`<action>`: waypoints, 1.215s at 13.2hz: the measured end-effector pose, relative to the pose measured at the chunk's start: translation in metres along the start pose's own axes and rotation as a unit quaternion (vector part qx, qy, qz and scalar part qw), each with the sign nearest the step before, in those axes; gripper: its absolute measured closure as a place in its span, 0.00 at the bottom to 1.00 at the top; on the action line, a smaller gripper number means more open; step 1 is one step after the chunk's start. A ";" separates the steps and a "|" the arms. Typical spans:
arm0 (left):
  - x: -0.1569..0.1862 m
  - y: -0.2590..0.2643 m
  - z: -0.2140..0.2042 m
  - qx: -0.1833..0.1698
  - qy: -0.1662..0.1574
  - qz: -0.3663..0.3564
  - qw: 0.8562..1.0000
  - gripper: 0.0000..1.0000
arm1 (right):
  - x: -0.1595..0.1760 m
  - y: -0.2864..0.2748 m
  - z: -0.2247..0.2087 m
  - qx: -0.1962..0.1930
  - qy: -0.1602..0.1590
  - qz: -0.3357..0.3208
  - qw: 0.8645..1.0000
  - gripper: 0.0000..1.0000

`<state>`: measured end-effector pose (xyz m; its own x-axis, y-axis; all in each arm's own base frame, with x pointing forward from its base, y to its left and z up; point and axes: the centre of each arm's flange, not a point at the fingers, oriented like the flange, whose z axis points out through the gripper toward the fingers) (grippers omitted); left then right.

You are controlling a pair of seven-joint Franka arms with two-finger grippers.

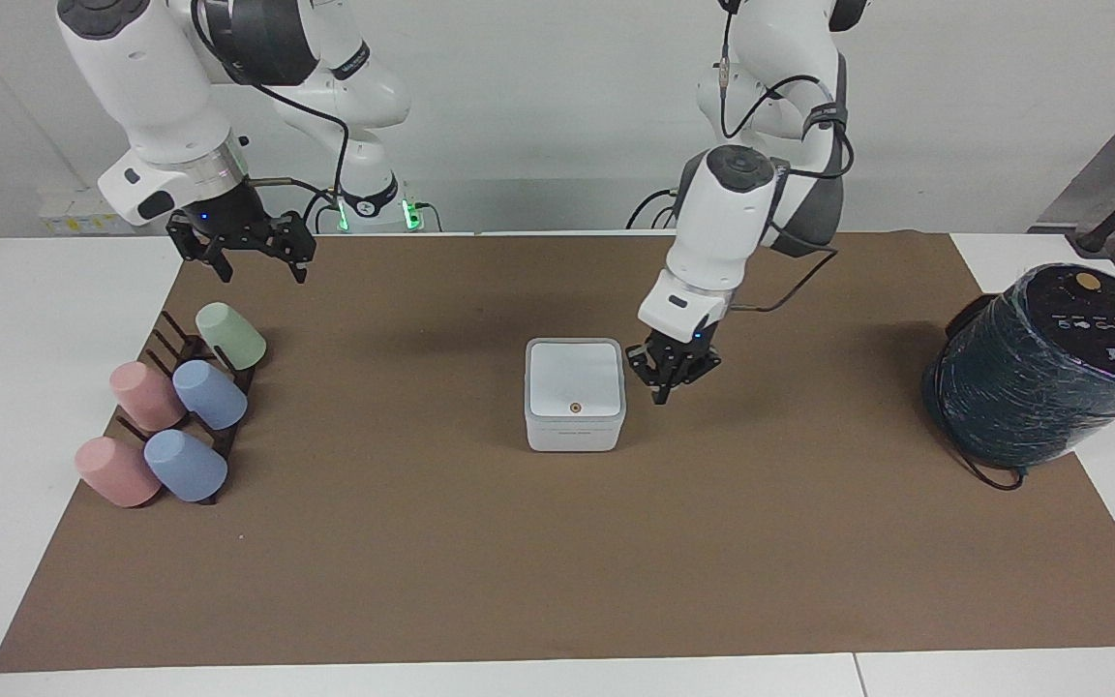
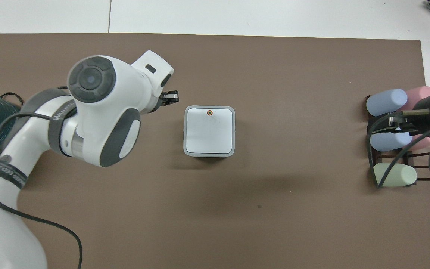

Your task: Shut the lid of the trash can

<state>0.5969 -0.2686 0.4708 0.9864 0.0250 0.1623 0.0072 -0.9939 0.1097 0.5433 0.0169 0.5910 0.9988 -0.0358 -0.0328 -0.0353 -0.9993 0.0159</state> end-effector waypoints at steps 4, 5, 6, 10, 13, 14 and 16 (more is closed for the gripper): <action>0.025 -0.107 -0.010 0.026 -0.049 0.046 0.997 0.95 | 0.000 0.000 0.000 0.000 0.000 0.000 1.000 0.00; 0.030 -0.134 -0.013 0.028 -0.056 0.053 0.997 0.90 | 0.000 0.000 0.000 0.000 0.000 0.000 1.000 0.00; 0.033 -0.157 -0.017 0.031 -0.060 0.058 0.996 0.90 | 0.000 0.000 0.000 0.000 0.000 0.000 1.000 0.00; 0.035 -0.202 -0.052 0.046 -0.047 0.072 0.995 0.67 | 0.000 0.000 0.000 0.000 0.000 0.000 1.000 0.00; 0.031 -0.201 -0.084 0.044 -0.026 0.074 0.996 0.31 | 0.000 0.000 0.000 0.000 0.000 0.000 1.000 0.00; 0.029 -0.200 -0.093 0.043 -0.018 0.075 0.996 0.19 | 0.000 0.000 0.000 0.000 0.000 0.000 1.000 0.00; 0.025 -0.199 -0.113 0.041 -0.003 0.076 0.996 0.00 | 0.000 0.000 0.000 0.000 0.000 0.000 1.000 0.00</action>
<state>0.6016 -0.0582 0.5643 0.9782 -0.1267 0.1644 -0.1290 -0.9916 0.0036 0.5433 0.0169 0.5910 0.9988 -0.0358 -0.0328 -0.0353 -0.9993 0.0159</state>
